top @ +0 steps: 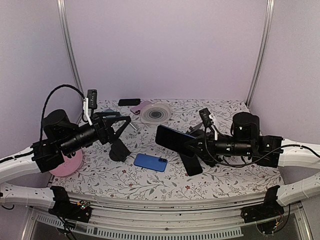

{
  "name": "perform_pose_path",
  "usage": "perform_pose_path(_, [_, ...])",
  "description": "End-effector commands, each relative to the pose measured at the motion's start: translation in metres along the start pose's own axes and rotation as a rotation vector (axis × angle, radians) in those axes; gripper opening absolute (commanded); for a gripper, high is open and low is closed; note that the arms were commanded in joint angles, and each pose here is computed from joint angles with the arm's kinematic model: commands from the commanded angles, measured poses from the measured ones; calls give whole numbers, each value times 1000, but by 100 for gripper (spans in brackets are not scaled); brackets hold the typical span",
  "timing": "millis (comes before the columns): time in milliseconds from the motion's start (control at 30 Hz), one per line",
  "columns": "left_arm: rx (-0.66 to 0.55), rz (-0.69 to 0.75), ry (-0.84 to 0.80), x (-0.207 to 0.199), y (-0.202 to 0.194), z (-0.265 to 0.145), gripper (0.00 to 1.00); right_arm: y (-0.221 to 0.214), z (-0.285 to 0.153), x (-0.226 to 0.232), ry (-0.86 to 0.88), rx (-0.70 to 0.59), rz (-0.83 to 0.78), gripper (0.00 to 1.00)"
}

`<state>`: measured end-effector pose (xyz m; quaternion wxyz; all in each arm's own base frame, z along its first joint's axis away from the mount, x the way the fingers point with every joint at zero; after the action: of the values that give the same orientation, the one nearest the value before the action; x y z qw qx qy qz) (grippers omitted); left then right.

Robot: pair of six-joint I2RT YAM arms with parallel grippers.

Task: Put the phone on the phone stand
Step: Pass from the right arm to the left

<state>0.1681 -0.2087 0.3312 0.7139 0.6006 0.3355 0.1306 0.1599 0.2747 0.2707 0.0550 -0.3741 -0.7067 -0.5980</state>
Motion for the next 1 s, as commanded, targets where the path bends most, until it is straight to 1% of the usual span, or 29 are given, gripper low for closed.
perform_pose_path(0, [188, 143, -109, -10, -16, 11, 94, 13, -21, 23, 107, 20, -126, 2])
perform_pose_path(100, [263, 170, -173, -17, -24, 18, 90, 10, -27, 29, 139, 64, -148, 2])
perform_pose_path(200, [307, 195, -237, -25, -25, 23, 87, 1, -28, 30, 173, 133, -157, 2])
perform_pose_path(400, [391, 206, -380, -40, -36, 22, 80, -22, -21, 36, 310, 262, -156, 2])
perform_pose_path(533, [471, 185, -428, -44, -53, 24, 68, -37, -10, 40, 340, 346, -161, 2])
perform_pose_path(600, [510, 170, -455, -48, -63, 24, 65, -43, -4, 43, 364, 385, -167, 2])
perform_pose_path(833, [613, 159, -541, -69, -92, 27, 59, -58, 15, 40, 372, 497, -166, 2])
perform_pose_path(967, [662, 159, -551, -72, -108, 30, 58, -62, 18, 42, 388, 521, -177, 2])
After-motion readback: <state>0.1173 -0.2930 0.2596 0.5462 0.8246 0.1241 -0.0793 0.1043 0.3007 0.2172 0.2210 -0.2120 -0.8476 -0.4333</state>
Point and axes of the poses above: each gripper's point midway between its finger pads, its own z axis out along the fingers, its own x axis along the line the jaws close on, y = z × x, the point moved 7 cm from there along -z, back along the fingers, and after that the axes turned 7 degrees about z, right-handed, at the moved point
